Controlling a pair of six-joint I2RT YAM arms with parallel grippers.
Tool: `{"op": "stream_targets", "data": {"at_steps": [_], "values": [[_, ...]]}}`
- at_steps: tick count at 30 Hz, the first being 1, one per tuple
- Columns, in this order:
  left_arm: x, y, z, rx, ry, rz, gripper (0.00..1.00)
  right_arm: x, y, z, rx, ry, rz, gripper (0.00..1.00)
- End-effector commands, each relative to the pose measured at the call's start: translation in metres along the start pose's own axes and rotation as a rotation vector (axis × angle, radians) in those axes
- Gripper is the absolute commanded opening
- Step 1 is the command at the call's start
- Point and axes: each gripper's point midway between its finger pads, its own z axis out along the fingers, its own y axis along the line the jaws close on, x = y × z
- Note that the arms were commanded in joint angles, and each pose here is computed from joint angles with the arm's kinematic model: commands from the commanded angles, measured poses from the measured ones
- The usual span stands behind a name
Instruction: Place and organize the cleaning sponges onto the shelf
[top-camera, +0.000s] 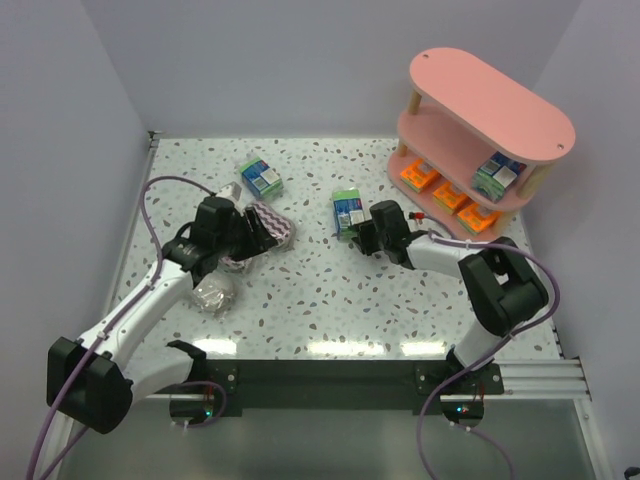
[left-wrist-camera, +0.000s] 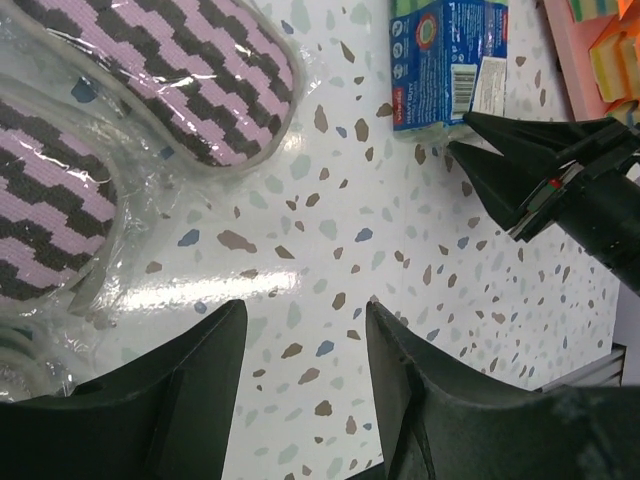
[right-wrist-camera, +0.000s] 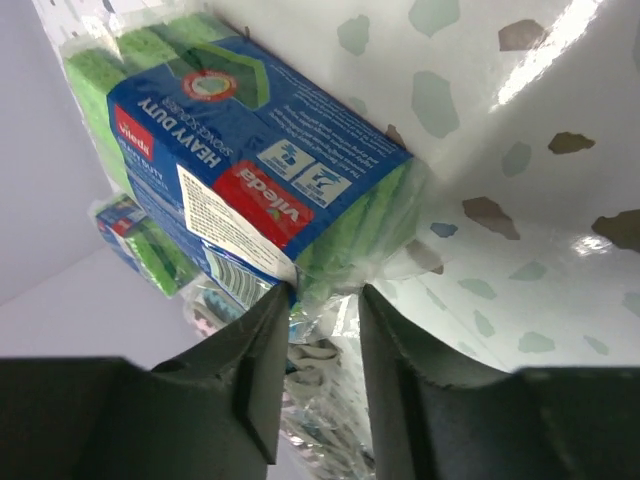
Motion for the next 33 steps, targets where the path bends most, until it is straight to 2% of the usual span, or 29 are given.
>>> {"op": "stream_targets", "data": {"at_steps": [1,9,12,18,22,28,33], "values": [[0.004,0.008,-0.003,-0.022,0.008,0.027,0.56,-0.013,0.01,0.005,-0.018,-0.069,0.023,0.35],[0.005,0.006,-0.006,-0.004,0.004,0.028,0.55,-0.021,0.017,-0.016,-0.067,-0.088,-0.001,0.07],[0.006,0.005,-0.005,0.002,0.009,0.025,0.54,-0.022,0.026,-0.026,-0.1,-0.084,-0.001,0.0],[0.005,0.005,-0.008,0.007,-0.002,0.025,0.53,-0.017,0.056,-0.057,-0.224,-0.03,0.025,0.0],[0.005,0.005,-0.01,0.007,-0.005,0.025,0.53,-0.019,0.101,-0.107,-0.384,-0.011,0.056,0.0],[0.008,0.005,-0.009,0.015,0.0,0.024,0.52,-0.049,0.139,-0.174,-0.516,-0.117,0.089,0.0],[0.007,0.001,-0.009,0.033,0.0,0.025,0.52,-0.085,0.161,-0.204,-0.626,-0.236,0.133,0.0]]}}
